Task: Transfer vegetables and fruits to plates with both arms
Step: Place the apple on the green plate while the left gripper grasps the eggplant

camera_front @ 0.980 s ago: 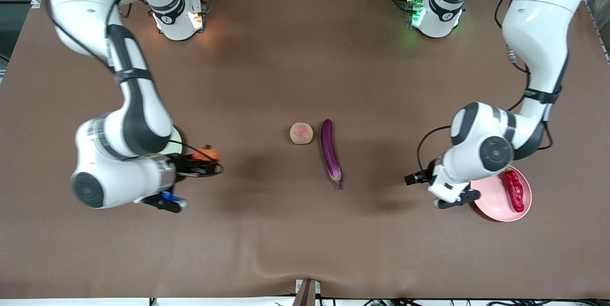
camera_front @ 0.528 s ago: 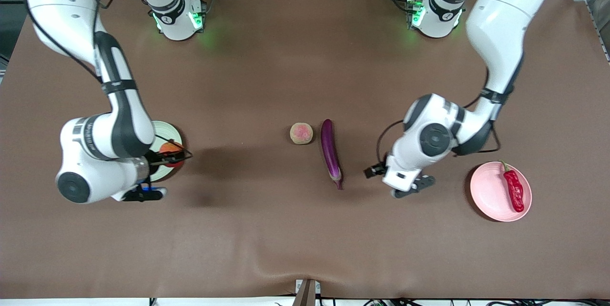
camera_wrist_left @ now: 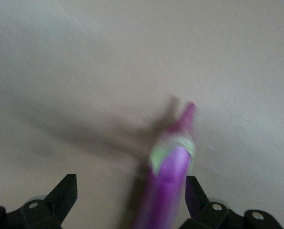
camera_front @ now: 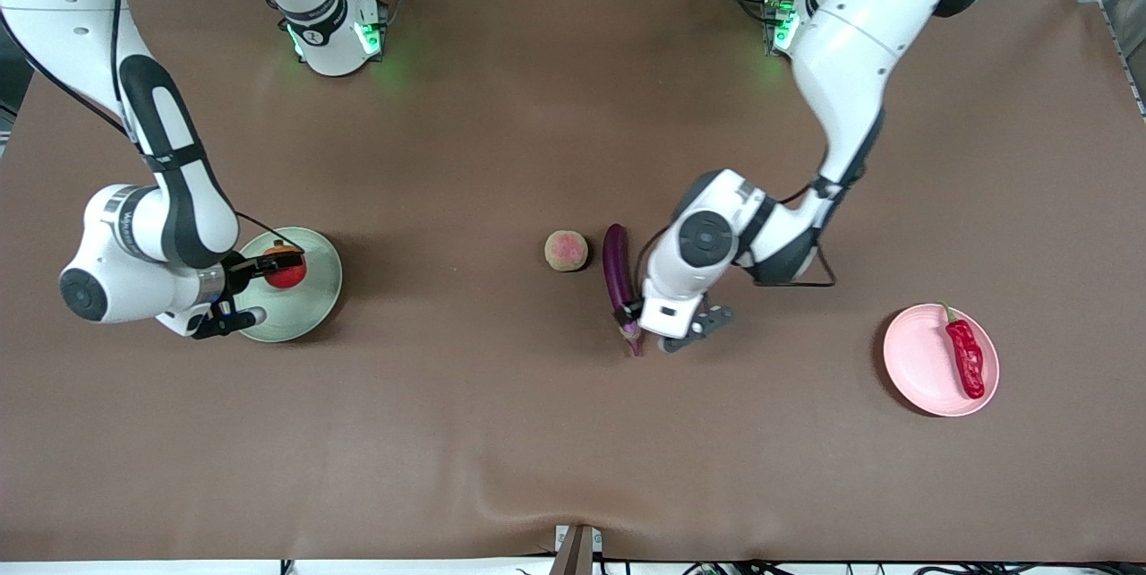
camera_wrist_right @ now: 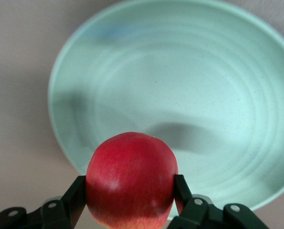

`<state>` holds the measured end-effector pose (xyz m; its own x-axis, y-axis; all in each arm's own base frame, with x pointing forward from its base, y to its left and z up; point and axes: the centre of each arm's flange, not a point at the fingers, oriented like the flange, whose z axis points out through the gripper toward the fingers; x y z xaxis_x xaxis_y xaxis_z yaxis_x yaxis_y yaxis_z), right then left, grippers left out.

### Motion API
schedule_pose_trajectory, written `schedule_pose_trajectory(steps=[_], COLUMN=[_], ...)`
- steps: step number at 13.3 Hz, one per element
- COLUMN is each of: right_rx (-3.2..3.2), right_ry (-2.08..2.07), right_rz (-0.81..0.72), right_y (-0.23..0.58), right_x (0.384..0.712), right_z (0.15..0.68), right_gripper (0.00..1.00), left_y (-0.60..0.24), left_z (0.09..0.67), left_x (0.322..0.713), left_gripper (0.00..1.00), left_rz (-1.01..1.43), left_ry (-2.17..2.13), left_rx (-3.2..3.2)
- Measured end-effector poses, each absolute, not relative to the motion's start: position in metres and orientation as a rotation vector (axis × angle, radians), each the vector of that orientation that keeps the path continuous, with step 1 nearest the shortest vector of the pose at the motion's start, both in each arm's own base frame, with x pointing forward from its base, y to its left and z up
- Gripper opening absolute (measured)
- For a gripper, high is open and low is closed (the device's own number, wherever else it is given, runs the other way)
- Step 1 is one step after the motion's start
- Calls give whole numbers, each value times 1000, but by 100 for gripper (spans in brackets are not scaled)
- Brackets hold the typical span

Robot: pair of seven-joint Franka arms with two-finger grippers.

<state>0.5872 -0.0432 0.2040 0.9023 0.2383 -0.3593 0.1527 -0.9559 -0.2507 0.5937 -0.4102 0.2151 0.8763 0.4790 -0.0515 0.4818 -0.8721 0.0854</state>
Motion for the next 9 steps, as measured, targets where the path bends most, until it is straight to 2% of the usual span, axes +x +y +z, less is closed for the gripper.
schedule_pose_trajectory(steps=[2, 5, 9], right_rx=[-2852, -2824, -2759], right_ry=[-300, -310, -218], right_rz=[572, 602, 601], right_y=[-42, -32, 6], right_x=[582, 578, 611], right_z=[203, 203, 273], right_gripper=[78, 100, 100], left_y=[-429, -438, -442], left_z=[209, 198, 195], left_x=[584, 575, 572], left_gripper=[100, 96, 48], left_rz=[-44, -62, -66], left_ry=[749, 725, 712], left_rx=[2957, 2972, 2979])
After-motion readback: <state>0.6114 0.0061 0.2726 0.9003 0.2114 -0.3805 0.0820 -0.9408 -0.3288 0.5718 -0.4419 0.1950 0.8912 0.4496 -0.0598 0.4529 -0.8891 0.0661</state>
